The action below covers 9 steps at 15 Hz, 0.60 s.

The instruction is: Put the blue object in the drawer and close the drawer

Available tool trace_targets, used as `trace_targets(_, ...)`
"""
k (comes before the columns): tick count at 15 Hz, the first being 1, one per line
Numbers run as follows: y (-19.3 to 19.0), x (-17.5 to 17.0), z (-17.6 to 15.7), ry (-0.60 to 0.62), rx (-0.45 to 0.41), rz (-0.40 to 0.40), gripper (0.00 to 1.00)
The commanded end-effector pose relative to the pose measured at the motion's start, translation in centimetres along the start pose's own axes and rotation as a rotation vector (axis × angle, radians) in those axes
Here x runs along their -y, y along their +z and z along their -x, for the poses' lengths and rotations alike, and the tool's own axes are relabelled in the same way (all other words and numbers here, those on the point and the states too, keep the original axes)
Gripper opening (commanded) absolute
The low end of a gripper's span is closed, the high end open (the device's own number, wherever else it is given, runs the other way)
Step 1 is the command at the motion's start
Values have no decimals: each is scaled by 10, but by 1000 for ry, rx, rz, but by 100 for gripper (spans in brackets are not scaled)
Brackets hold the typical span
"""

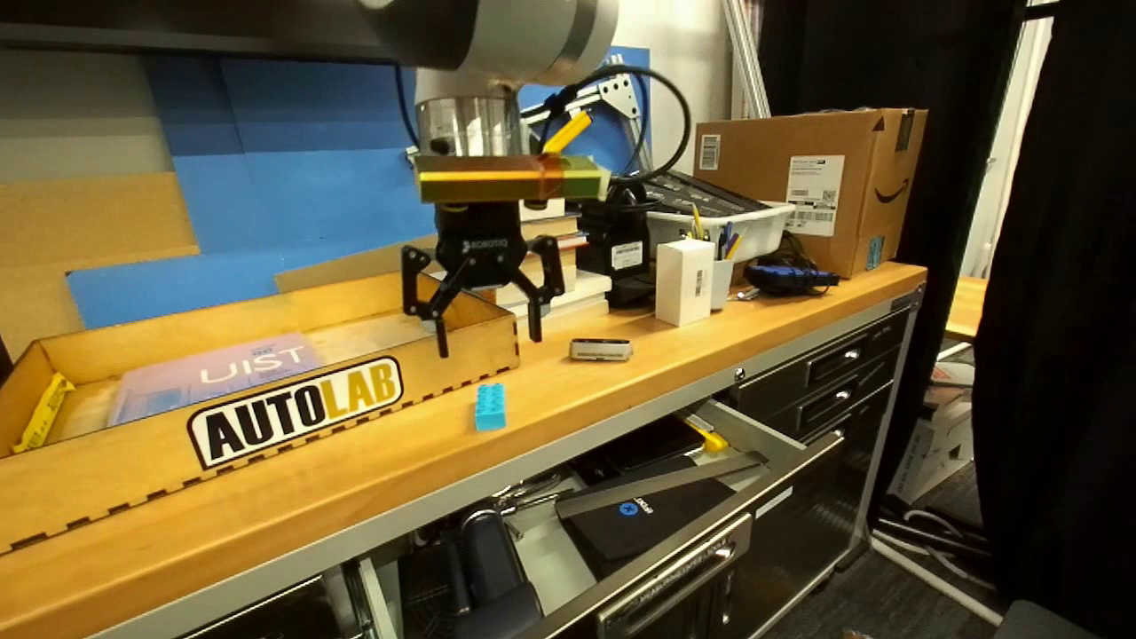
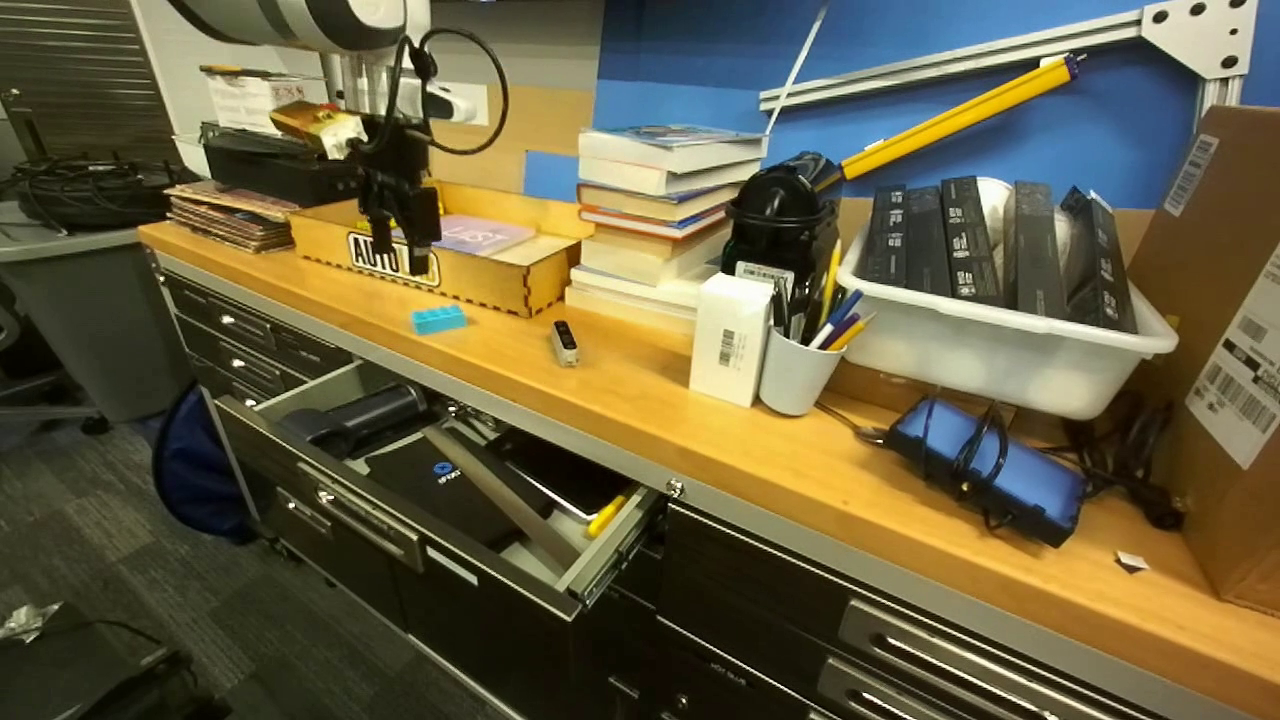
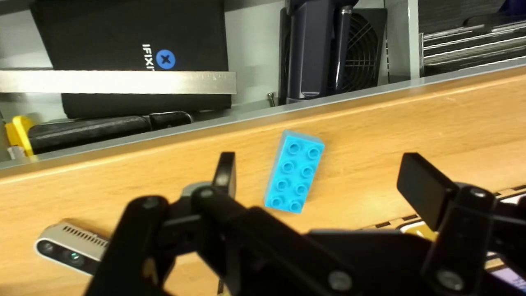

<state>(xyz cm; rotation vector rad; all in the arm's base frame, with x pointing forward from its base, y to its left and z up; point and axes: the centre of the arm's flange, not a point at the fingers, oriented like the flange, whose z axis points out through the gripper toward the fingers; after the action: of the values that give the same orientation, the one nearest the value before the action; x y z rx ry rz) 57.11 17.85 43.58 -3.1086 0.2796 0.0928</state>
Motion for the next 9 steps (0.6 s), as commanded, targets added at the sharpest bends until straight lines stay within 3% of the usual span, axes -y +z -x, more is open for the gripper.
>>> trace_targets(1,16,40,-32,48,-27,41,100)
trace_targets(4,34,48,-33,97,-49,54,100)
trace_targets(9,50,31,-40,211,-105,72,100)
